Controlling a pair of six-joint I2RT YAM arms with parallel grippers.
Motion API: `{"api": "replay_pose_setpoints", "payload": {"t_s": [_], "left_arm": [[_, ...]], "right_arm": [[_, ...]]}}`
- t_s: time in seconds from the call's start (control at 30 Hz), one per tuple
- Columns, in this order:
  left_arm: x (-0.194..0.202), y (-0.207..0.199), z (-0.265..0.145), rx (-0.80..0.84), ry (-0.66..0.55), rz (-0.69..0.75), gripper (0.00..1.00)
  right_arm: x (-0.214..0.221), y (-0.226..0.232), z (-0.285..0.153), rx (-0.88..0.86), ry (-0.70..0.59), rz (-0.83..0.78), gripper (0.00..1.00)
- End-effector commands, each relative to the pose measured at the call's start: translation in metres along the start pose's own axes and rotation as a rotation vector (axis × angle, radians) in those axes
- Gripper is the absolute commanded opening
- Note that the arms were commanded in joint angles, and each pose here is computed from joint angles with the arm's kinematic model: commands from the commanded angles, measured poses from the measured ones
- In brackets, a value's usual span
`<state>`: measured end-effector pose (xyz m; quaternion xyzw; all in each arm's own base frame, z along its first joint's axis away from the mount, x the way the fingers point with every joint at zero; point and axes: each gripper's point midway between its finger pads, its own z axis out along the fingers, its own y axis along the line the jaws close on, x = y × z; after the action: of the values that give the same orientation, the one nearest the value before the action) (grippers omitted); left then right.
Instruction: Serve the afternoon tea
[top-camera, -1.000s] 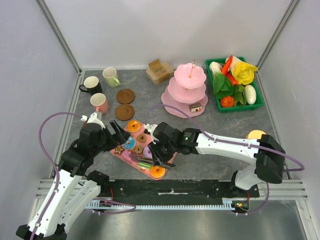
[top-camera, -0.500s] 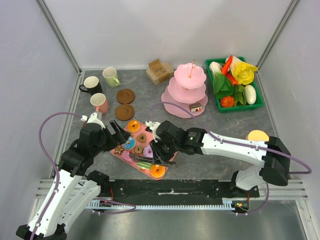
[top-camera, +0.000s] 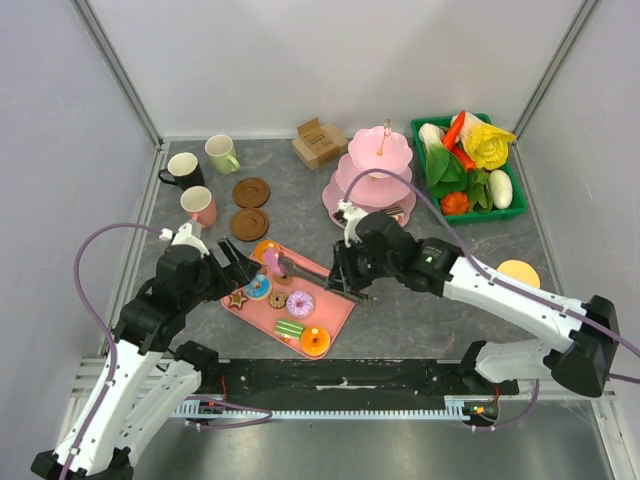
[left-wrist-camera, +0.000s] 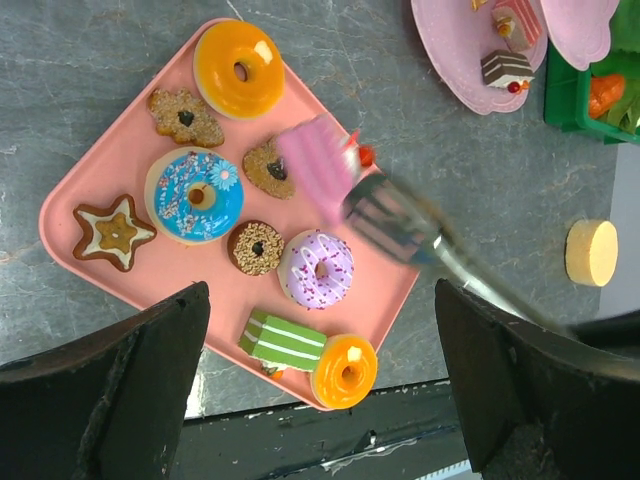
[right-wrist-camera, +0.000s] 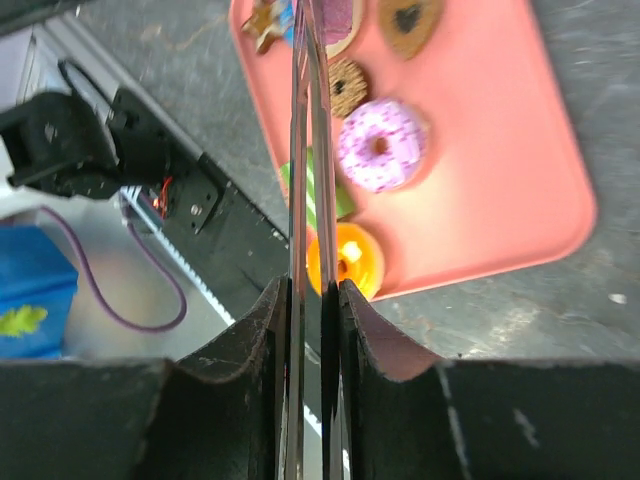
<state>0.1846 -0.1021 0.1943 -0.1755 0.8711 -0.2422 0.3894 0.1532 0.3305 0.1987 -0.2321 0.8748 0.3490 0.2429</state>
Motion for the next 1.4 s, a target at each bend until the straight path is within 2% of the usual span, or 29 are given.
{"api": "replay_pose_setpoints", "payload": {"t_s": [0.0,0.3,0.6,1.0,1.3,1.37], "left_arm": [[-0.018,-0.016,-0.004,0.046,-0.056,-0.018,0.99],[-0.014,-0.015,0.006,0.036,-0.027,-0.006,0.99],[-0.014,-0.015,0.006,0.037,-0.032,0.003,0.99],[-0.010,-0.012,0.015,0.028,-0.010,0.010,0.99],[-0.009,-0.013,0.017,0.032,-0.008,0.011,0.99],[-0.009,-0.013,0.016,0.033,-0.009,0.011,0.99]], "right_arm": [[-0.033,-0.028,-0.021,0.049,-0.139,0.076,0.21],[-0.065,-0.101,-0.038,0.240,-0.250,0.145,0.21],[-0.070,-0.158,-0.044,0.445,-0.214,0.152,0.22],[-0.075,-0.199,-0.048,0.582,-0.200,0.177,0.23],[-0.069,-0.213,-0.047,0.627,-0.175,0.176,0.31],[-0.068,-0.211,-0.047,0.614,-0.171,0.176,0.36]]}}
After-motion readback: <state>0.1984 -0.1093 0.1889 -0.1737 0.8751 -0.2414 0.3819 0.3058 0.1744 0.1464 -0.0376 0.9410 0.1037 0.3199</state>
